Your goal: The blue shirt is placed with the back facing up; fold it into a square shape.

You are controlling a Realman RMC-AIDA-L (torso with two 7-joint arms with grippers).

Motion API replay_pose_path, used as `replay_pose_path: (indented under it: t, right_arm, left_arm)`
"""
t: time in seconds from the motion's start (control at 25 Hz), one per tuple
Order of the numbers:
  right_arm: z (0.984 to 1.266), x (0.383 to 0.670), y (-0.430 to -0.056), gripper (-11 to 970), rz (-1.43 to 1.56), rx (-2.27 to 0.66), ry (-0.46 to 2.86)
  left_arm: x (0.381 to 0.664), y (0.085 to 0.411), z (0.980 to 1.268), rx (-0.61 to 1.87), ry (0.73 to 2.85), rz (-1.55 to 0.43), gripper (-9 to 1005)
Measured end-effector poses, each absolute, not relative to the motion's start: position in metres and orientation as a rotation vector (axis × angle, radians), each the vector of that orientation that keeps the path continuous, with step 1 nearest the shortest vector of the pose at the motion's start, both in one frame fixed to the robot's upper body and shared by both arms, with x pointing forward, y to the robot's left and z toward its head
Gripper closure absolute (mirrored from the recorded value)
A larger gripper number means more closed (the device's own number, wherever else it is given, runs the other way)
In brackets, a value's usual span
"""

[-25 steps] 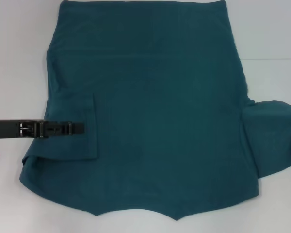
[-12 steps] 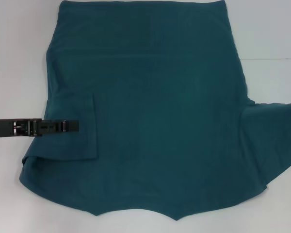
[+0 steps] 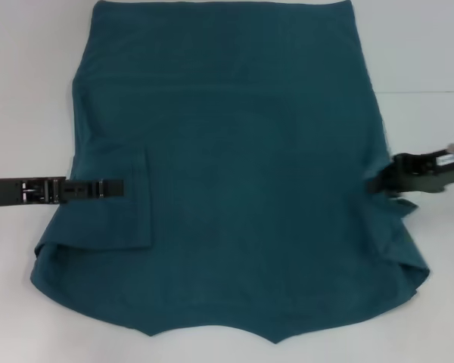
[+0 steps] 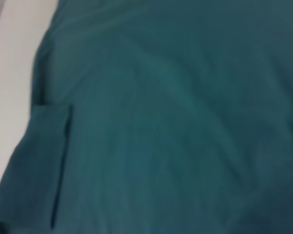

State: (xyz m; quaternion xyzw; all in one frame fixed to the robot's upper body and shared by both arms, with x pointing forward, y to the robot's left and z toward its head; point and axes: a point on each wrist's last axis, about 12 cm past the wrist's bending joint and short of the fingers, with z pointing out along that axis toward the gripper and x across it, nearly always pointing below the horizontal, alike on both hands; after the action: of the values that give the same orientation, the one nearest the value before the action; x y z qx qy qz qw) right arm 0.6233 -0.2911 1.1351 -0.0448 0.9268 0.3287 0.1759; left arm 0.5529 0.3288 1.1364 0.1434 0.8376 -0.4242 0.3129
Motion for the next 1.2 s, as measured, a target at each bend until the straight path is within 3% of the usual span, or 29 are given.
replay_pose_path:
  t: [0.2,0.64,1.04,1.16,1.2]
  right_arm:
    - [1.132,0.636,-0.255,931,0.896,-0.219,2.614]
    - [1.129,0.636,-0.243,884,0.883,-0.268,2.635]
    - [1.137,0.626,-0.258,647,1.171,-0.176,2.494]
    - [1.142,0.623,-0.273,403,1.160,-0.185,2.515]
    - [1.144,0.622,-0.279,382,1.157,-0.189,2.523]
  left_arm:
    - [0.553,0.330,1.138,0.352,2.178,-1.130,358]
    - [0.552,0.335,1.140,0.316,2.152,-1.135,359]
    - [0.549,0.342,1.139,0.248,2.160,-1.145,358]
    - [0.546,0.351,1.140,0.156,2.201,-1.174,358]
    - [0.544,0.354,1.140,0.112,2.222,-1.188,358]
